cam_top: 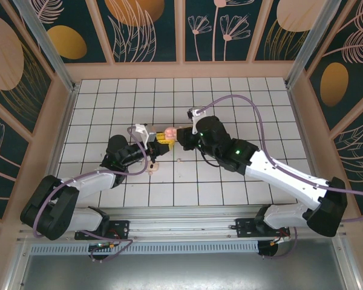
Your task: Insert the wireless bluetooth earbuds into the charging case
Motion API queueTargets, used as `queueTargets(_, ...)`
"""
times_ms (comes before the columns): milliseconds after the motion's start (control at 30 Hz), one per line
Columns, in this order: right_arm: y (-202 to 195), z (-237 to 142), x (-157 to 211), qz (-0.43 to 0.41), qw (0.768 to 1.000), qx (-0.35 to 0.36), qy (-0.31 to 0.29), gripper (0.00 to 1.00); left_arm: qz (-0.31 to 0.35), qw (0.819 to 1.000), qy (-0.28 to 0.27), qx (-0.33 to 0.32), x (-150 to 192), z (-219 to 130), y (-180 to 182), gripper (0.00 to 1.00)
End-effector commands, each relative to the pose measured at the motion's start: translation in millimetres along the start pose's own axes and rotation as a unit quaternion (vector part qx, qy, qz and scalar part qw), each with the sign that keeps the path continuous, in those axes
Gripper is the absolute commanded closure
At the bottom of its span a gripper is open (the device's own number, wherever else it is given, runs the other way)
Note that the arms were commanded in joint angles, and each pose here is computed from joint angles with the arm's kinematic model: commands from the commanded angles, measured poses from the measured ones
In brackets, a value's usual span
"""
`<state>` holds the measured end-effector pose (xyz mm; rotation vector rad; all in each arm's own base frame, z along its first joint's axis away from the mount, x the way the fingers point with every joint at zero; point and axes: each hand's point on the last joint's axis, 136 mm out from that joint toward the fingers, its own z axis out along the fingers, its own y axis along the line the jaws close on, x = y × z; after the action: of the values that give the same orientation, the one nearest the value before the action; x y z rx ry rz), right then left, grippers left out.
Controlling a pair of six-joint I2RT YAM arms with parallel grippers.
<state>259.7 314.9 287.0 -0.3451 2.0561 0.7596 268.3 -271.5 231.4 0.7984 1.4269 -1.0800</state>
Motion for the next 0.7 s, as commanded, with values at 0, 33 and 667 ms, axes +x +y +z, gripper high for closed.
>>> queueTargets(0,6.0,-6.5,-14.1,0.019,0.999,-0.025,-0.027,0.79,0.003,1.0,-0.019,0.019,-16.6,4.1,-6.3,0.92)
queueTargets(33,6.8,-6.5,-14.9,0.017,0.999,-0.026,-0.027,0.79,0.003,1.0,-0.019,0.021,-17.1,4.0,-7.2,0.93)
queueTargets(667,13.8,14.4,-12.0,-0.005,1.0,-0.027,-0.006,0.79,0.013,0.999,-0.027,0.022,-25.6,4.2,-8.9,0.92)
